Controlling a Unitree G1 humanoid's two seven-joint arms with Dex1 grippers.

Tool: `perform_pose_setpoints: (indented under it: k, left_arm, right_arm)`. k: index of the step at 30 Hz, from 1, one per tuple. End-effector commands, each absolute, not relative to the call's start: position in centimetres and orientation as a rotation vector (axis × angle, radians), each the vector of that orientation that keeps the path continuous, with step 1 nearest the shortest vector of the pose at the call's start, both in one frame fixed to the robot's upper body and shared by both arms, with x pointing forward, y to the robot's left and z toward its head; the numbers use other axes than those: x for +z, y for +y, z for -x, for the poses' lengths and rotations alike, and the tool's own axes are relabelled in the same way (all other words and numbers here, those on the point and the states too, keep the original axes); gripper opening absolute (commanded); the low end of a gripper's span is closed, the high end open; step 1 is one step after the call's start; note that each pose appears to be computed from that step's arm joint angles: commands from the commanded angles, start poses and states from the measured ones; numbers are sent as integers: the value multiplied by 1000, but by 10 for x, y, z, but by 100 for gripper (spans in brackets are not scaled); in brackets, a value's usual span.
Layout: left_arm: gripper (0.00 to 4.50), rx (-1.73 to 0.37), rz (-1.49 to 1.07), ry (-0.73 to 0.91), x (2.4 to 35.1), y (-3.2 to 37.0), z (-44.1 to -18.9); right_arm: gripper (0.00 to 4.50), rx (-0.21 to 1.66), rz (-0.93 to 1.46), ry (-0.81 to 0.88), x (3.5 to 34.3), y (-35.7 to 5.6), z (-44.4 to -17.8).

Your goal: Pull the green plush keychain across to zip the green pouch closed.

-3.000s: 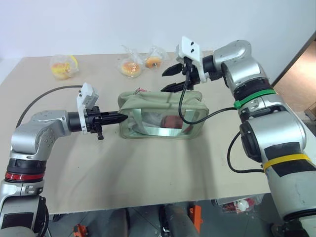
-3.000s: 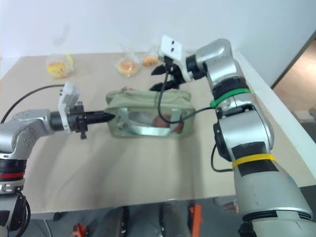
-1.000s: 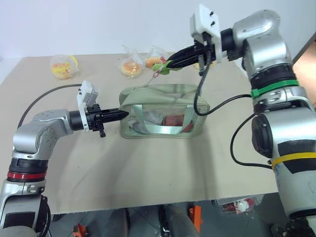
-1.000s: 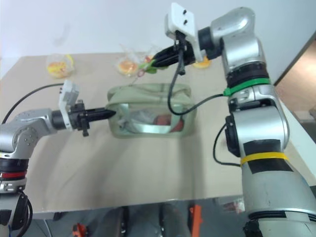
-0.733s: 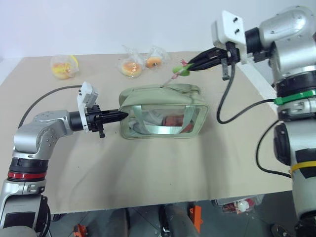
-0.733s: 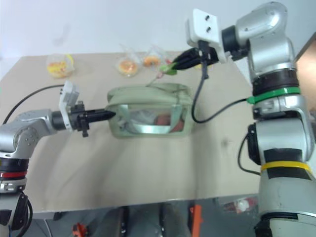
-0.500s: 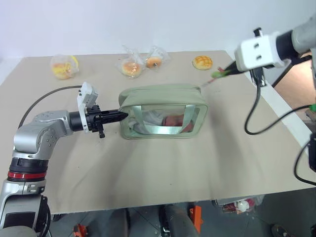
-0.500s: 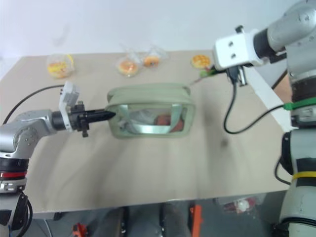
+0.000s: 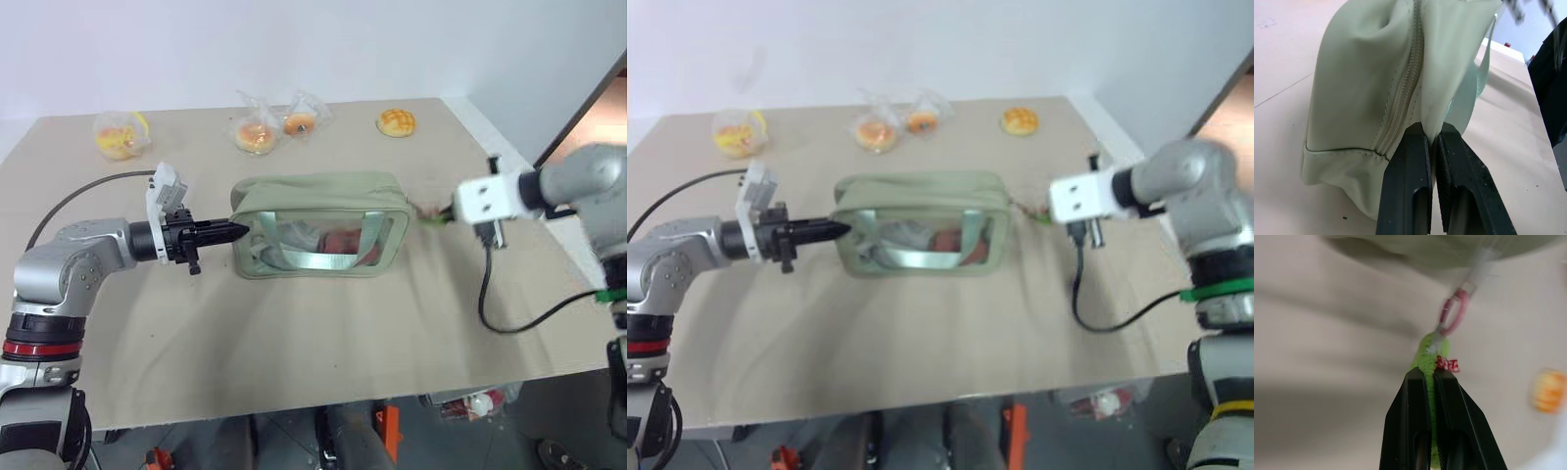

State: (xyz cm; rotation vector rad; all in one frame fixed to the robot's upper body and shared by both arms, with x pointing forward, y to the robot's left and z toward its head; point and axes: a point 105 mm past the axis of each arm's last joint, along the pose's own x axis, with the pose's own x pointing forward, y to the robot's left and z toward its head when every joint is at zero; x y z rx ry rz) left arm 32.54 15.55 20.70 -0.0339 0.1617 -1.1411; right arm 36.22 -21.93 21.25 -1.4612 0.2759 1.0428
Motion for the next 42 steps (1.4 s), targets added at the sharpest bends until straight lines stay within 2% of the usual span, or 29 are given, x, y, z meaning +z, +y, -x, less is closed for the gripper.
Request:
perform_pose_setpoints:
  k: [1,9,16,19,21,22,23,25,28,33,37,42]
  left_arm:
    - [0,-1129,10,109,224,162,-322]
    - [0,-1143,15,115,224,158,-322]
    - [0,-1140,15,116,223,157,-323]
    - [0,-1138,18,117,223,158,-322]
    - [0,-1134,24,121,221,161,-321]
    - [0,-1132,27,123,221,162,-321]
    - [0,-1131,30,125,221,163,-320]
    - [81,-1127,56,119,223,165,-321]
    - [176,-1132,92,99,229,166,-320]
    - [345,-1119,82,114,231,168,-319]
    - [345,-1115,81,125,235,185,-305]
    - [345,-1008,57,170,229,224,-293]
  right_arm:
    - [3,999,1504,218,212,-209,-363]
    - [3,949,1605,170,186,-192,-386]
    - [3,1174,1582,196,158,-169,-366]
    - [3,1147,1531,189,164,-169,-369]
    - [3,1093,1363,176,184,-169,-373]
    - [72,1103,1275,176,193,-169,-370]
    - [101,1119,1217,176,198,-169,-367]
    - [174,1064,1070,122,221,-168,-368]
    - [270,1079,859,86,248,-176,-356]
    - [273,1102,663,85,267,-197,-335]
    - [273,1036,586,90,274,-222,-327]
    - [273,984,543,102,271,-237,-317]
